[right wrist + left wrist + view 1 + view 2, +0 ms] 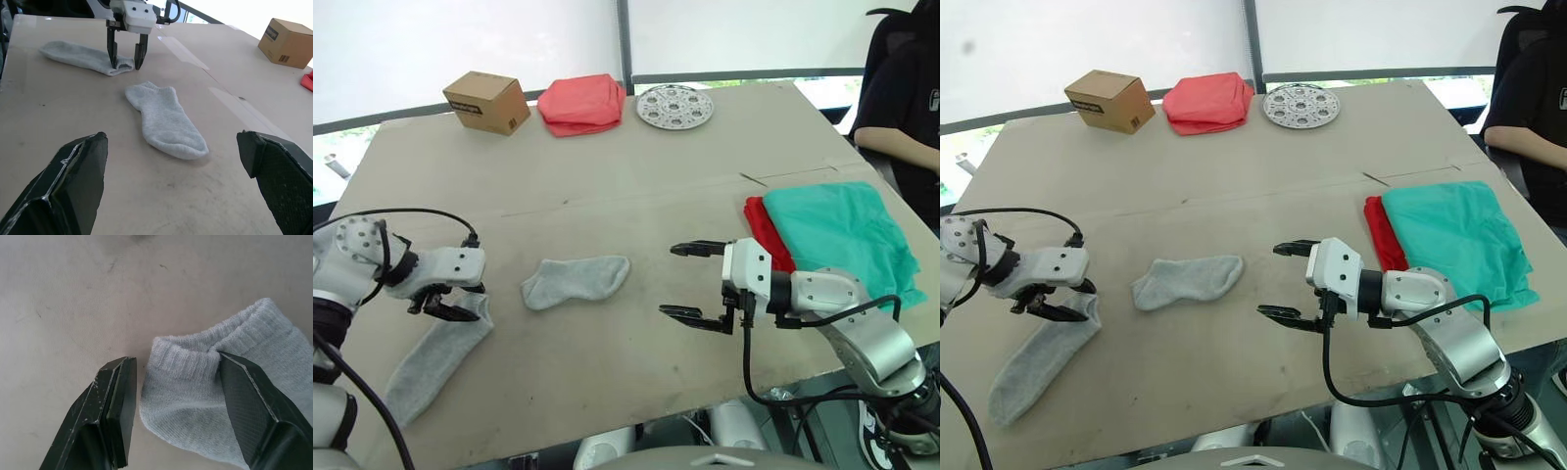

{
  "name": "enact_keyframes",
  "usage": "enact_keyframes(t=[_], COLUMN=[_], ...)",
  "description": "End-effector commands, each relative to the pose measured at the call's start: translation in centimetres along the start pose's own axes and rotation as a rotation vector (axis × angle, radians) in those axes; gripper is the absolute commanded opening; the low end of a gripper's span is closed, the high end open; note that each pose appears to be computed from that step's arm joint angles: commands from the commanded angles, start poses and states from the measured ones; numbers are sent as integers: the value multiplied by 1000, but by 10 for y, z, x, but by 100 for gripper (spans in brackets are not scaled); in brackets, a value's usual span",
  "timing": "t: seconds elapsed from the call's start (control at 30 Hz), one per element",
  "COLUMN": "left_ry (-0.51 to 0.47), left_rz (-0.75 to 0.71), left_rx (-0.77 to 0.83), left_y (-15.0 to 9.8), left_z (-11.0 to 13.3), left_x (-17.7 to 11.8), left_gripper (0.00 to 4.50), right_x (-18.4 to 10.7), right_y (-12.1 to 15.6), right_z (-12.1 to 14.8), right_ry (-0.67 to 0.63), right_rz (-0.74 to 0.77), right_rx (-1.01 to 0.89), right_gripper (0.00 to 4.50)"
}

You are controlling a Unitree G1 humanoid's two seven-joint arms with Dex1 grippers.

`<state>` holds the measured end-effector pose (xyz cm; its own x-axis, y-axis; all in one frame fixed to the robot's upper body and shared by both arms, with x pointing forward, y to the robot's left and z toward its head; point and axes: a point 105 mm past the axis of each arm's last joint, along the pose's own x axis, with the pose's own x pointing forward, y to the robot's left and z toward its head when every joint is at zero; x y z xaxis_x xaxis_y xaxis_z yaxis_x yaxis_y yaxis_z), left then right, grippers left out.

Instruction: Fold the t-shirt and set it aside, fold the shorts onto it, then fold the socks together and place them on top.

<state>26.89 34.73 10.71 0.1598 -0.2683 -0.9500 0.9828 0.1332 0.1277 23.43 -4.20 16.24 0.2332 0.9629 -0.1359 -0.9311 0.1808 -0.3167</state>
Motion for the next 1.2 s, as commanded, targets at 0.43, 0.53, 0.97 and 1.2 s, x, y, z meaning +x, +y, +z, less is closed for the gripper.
enact_keyframes(t=[0.43,0.53,0.97,1.2], left_ry=[-656,-832,-774,-1307], left_rz=[-89,-152,422,168], left_rx=[-555,-598,-1638,-1360], left_y=[-33,-41,-46,-47], left_z=[67,109,57,124], left_x=[-58,-72,42,-7], left_gripper=[1,1,1,1], right_x=[-6,-8,-21,-16], right_y=[6,5,3,3], right_z=[19,21,20,14], right_ry=[-85,-100,-83,-85], right_rz=[121,114,68,73], right_rx=[-46,-28,1,46], right_gripper=[450,450,450,450])
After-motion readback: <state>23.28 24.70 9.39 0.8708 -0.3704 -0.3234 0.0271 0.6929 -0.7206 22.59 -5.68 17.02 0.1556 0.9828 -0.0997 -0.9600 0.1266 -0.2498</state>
